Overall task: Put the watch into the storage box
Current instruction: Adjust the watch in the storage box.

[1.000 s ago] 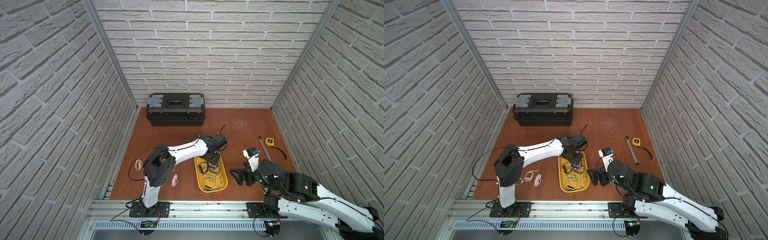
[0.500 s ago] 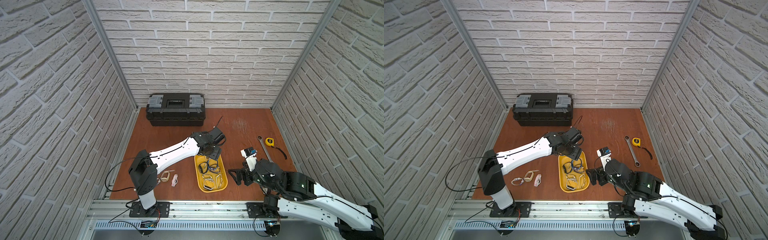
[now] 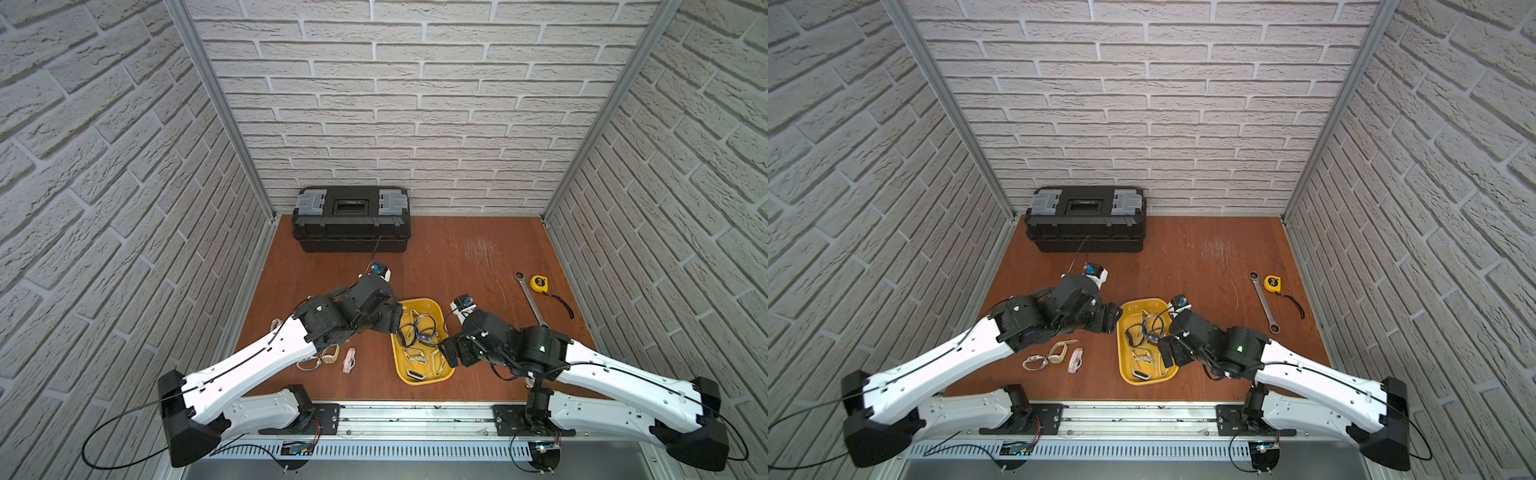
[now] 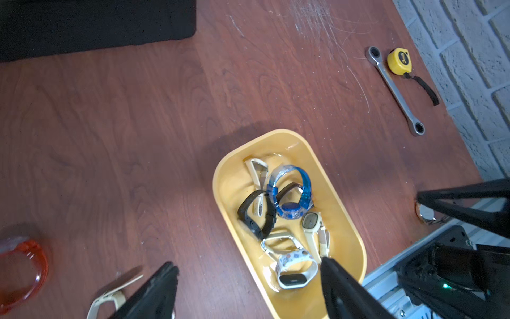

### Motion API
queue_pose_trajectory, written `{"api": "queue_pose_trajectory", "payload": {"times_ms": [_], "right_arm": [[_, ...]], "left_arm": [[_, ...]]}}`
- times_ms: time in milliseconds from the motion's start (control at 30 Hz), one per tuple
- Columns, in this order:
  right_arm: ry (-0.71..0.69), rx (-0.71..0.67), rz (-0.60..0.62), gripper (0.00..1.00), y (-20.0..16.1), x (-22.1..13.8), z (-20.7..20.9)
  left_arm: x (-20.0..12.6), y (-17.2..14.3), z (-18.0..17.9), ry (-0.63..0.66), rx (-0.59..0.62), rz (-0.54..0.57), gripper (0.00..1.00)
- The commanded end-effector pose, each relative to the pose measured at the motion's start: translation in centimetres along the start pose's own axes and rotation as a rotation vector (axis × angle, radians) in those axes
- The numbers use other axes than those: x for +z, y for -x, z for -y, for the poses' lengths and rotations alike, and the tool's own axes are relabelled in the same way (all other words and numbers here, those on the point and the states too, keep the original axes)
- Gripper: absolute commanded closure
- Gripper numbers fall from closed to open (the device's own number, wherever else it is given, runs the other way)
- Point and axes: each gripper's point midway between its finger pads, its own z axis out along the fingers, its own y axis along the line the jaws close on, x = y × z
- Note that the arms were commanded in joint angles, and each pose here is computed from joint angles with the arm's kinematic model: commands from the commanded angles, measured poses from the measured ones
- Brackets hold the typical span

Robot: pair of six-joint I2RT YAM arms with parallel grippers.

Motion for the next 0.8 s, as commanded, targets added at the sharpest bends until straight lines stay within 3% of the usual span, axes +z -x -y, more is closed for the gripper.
{"api": "queue_pose_trajectory", "payload": {"times_ms": [0, 267, 567, 767], "right_arm": [[0.024, 0.081, 0.009, 0.08, 2.4, 1.1, -0.2], [0.063, 0.056, -0.051, 0.23, 6.5, 4.7, -1.3], [-0.102, 0.083, -0.160, 0.26, 8.2, 8.7, 1.7], [0.016, 0.103, -0.175, 0.32, 8.2, 10.6, -0.5]], "left_arm": [[-0.2, -1.3, -1.8, 0.043, -0.064, 0.006, 0.15], [-0.7, -1.9, -2.6, 0.058, -0.068, 0.013, 0.15], [-0.4, -2.1, -2.6, 0.064, -0.060, 0.003, 0.15], [-0.3, -2.4, -3.0, 0.077, -0.061, 0.001, 0.14]]}}
